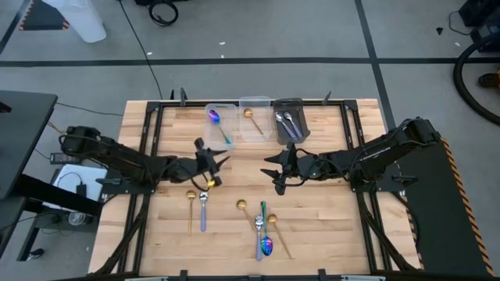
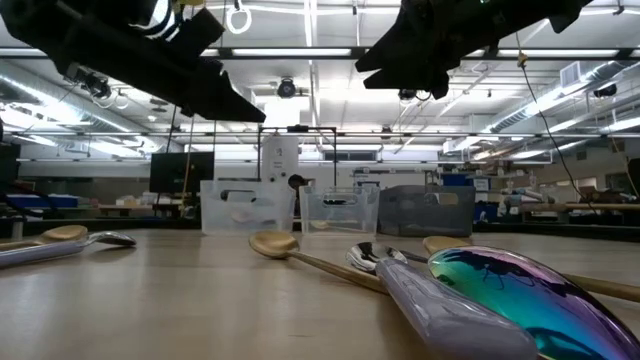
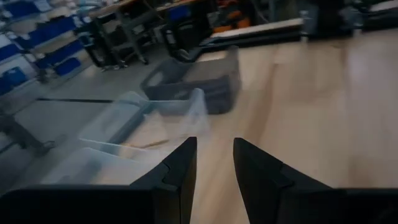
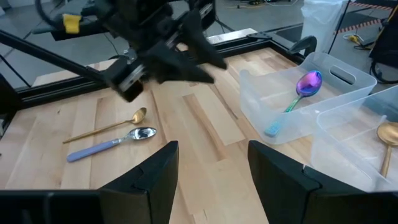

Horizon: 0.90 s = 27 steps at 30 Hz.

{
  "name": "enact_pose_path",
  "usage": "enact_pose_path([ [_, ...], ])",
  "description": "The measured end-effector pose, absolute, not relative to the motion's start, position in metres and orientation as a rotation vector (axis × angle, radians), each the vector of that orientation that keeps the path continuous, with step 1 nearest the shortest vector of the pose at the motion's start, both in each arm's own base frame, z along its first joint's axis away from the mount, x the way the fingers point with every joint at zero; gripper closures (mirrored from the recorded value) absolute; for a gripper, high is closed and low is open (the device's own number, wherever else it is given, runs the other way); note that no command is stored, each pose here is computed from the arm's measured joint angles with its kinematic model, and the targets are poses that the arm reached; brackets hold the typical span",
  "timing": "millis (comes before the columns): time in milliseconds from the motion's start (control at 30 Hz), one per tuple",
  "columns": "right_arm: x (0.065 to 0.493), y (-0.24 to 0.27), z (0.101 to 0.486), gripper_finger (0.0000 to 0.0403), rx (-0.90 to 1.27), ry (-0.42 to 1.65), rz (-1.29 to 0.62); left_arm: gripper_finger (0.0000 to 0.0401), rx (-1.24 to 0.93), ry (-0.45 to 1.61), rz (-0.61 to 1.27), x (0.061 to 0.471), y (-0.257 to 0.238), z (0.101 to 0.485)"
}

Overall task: Sort silverware by color (type)
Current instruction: Put the gold spoon into the right transparent bin

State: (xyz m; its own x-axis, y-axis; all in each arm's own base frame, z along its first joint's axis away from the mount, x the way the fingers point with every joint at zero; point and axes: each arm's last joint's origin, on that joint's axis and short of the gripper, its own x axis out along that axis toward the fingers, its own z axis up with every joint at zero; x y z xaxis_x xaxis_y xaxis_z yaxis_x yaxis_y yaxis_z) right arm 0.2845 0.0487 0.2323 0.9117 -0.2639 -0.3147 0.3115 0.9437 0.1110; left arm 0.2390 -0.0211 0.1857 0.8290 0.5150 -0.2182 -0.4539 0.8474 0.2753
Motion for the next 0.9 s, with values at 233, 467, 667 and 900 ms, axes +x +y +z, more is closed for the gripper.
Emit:
enact_pose_path([
  [233,0.285,0.049,0.232,0.0200,0.171,0.300,-0.299,0.0287,0.179,0.488,0.475,0.246,-0.038,0.195],
  [467,0.285,0.049,0.232,0.0200,0.174,0.302,-0.285,0.0287,0.161,0.606,0.269,0.246,-0.061,0.205],
  [667,0.284,0.052,0.232,0.0200,0.194,0.305,-0.275,0.0287,0.026,0.751,0.077,0.235,-0.079,0.195],
  [900,0.283,0.057,0.232,0.0200,0.181,0.301,-0.283,0.0287,-0.156,0.953,0.151,0.217,-0.081,0.182],
])
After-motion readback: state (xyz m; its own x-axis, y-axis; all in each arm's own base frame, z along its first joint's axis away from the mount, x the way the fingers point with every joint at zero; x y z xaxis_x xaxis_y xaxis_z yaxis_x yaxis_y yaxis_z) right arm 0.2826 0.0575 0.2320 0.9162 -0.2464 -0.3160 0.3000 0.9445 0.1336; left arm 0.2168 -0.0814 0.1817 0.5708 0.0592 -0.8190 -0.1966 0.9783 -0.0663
